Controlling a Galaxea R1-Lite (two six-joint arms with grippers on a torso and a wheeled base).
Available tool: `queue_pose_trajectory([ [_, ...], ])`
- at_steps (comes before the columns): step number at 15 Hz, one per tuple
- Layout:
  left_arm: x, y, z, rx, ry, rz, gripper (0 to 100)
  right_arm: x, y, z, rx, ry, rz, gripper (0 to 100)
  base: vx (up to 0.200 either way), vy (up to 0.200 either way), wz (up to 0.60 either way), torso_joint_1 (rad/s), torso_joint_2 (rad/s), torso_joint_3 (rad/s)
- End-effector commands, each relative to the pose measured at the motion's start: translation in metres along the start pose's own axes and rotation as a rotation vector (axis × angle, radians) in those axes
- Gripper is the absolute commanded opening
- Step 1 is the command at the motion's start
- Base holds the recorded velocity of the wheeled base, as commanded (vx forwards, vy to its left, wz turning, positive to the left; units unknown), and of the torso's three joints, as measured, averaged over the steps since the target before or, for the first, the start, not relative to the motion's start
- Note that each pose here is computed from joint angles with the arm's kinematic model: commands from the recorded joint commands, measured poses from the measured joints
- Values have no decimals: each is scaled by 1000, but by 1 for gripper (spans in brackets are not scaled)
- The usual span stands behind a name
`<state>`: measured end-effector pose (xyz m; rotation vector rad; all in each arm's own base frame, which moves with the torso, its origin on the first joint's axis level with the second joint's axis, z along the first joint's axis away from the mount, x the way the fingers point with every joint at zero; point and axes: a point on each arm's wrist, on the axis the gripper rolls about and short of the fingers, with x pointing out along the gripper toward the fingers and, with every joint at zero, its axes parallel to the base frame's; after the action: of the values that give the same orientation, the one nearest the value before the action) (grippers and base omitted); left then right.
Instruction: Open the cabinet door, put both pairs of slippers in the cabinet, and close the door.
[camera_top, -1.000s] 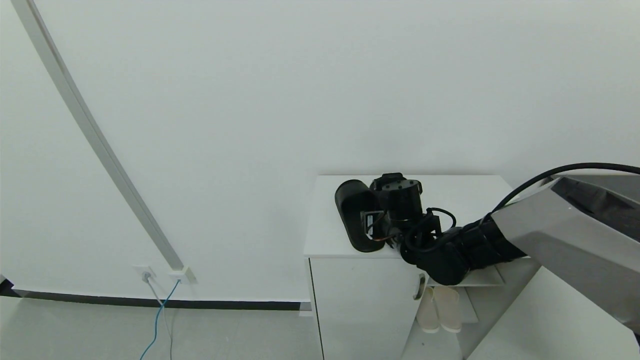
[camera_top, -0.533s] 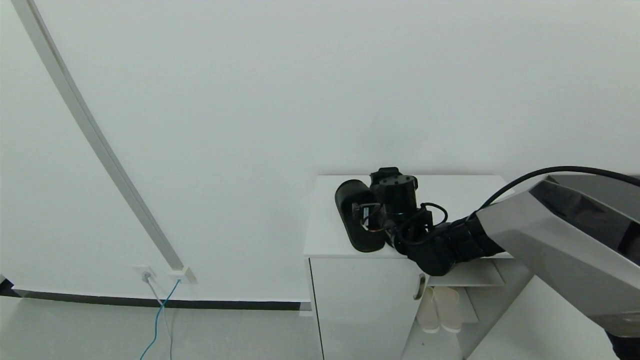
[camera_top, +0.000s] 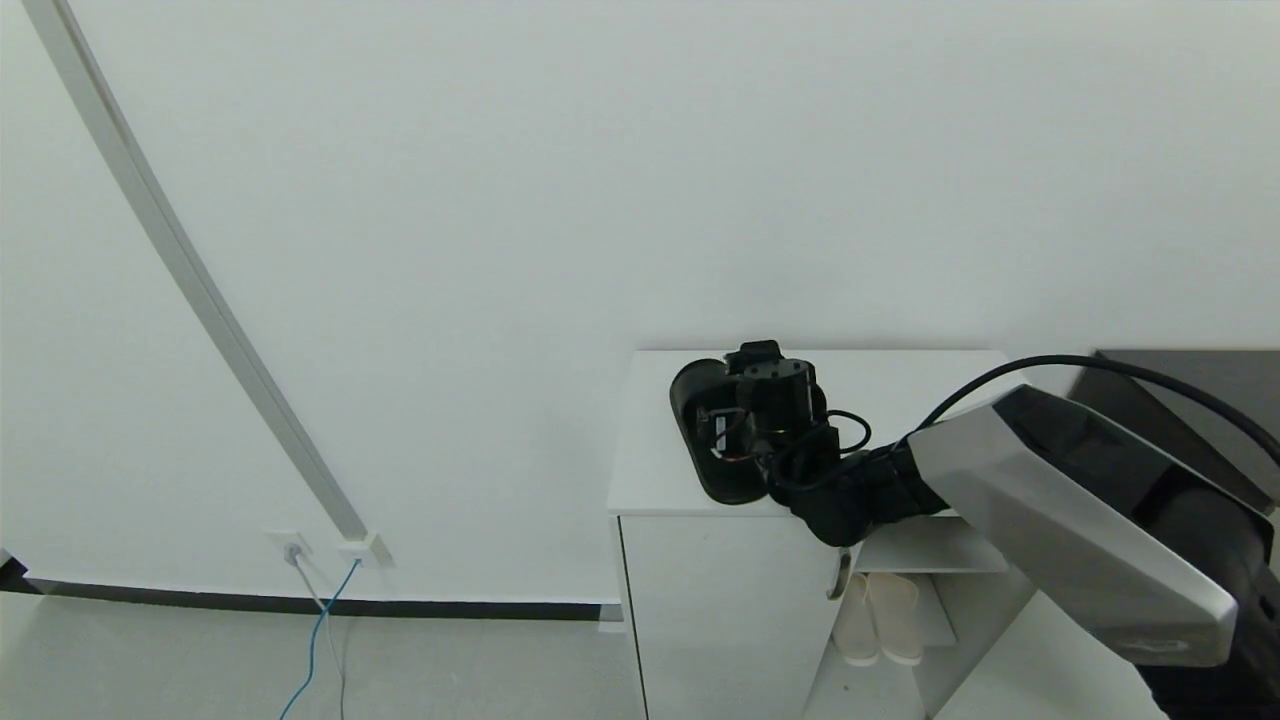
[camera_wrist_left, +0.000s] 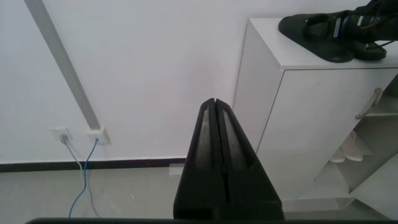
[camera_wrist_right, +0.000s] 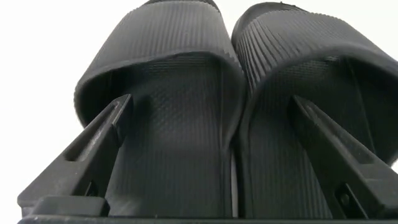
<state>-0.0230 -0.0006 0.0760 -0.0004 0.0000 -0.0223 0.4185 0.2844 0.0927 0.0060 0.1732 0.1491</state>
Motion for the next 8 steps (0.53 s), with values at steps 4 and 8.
queue_pose_trajectory([
  [4, 0, 0, 0, -1, 2, -1, 0, 11, -7, -2, 7, -9, -21, 0, 0, 0, 0, 0, 0, 0],
  [8, 0, 0, 0, 0, 2, -1, 0, 9, -8, 0, 9, -12, -20, 0, 0, 0, 0, 0, 0, 0],
])
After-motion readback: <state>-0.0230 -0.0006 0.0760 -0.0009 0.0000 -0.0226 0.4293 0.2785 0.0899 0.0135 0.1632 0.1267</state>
